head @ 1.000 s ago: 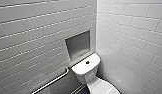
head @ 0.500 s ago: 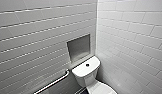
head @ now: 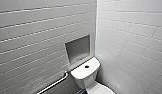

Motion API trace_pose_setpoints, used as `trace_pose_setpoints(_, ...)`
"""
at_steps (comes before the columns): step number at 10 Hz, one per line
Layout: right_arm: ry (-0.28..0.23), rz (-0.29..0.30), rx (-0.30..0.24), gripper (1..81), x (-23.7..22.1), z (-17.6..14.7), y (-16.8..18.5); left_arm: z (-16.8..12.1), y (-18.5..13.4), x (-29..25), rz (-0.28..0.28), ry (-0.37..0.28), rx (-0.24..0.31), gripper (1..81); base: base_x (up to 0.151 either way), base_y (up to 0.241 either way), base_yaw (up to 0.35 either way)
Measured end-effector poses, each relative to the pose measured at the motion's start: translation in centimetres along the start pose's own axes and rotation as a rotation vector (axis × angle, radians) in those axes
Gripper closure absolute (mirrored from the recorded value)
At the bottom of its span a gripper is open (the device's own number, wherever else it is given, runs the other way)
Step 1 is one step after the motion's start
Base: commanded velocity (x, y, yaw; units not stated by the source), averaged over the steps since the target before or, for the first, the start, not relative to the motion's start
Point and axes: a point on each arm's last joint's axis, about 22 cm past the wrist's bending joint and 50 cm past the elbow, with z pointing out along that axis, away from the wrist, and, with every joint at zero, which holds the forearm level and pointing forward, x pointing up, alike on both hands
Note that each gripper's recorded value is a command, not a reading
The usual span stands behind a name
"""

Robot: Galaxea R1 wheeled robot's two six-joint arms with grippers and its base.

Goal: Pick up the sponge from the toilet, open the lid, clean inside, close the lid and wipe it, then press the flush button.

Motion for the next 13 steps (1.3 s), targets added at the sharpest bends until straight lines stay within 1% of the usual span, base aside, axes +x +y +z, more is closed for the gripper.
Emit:
trace_pose_setpoints(1,0.018,-0.002,-0.002,81.1,0.9,0.0,0.2,0.0,0.1,1.1,0.006,0.018,-0.002,1.0,0.097,0.0,0.0)
trace_pose_setpoints(3,0.004,0.0,-0.002,81.1,0.3,0.0,0.2,-0.1,-0.2,0.8,0.005,0.01,0.002,1.0,0.0,0.0,0.0)
trace_pose_setpoints(4,0.01,-0.001,-0.001,81.1,0.6,0.0,0.1,-0.1,-0.2,0.9,0.005,0.014,0.002,1.0,0.0,0.0,0.0)
trace_pose_setpoints(6,0.0,0.001,-0.004,81.1,-0.1,-0.1,0.3,-0.2,-0.5,0.5,0.003,0.009,0.004,1.0,0.0,0.0,0.0)
trace_pose_setpoints(7,-0.003,0.001,-0.003,81.1,-0.3,-0.1,0.2,-0.3,-0.7,1.0,0.005,0.025,-0.003,1.0,0.0,0.0,0.0)
trace_pose_setpoints(10,0.004,0.0,-0.002,81.1,0.3,-0.1,0.2,-1.7,-0.8,5.8,0.018,0.104,-0.052,1.0,0.0,0.0,0.0)
trace_pose_setpoints(13,0.006,0.0,0.003,81.1,0.3,0.0,-0.2,-4.5,-0.9,10.6,0.015,0.167,-0.122,1.0,0.0,0.0,0.0)
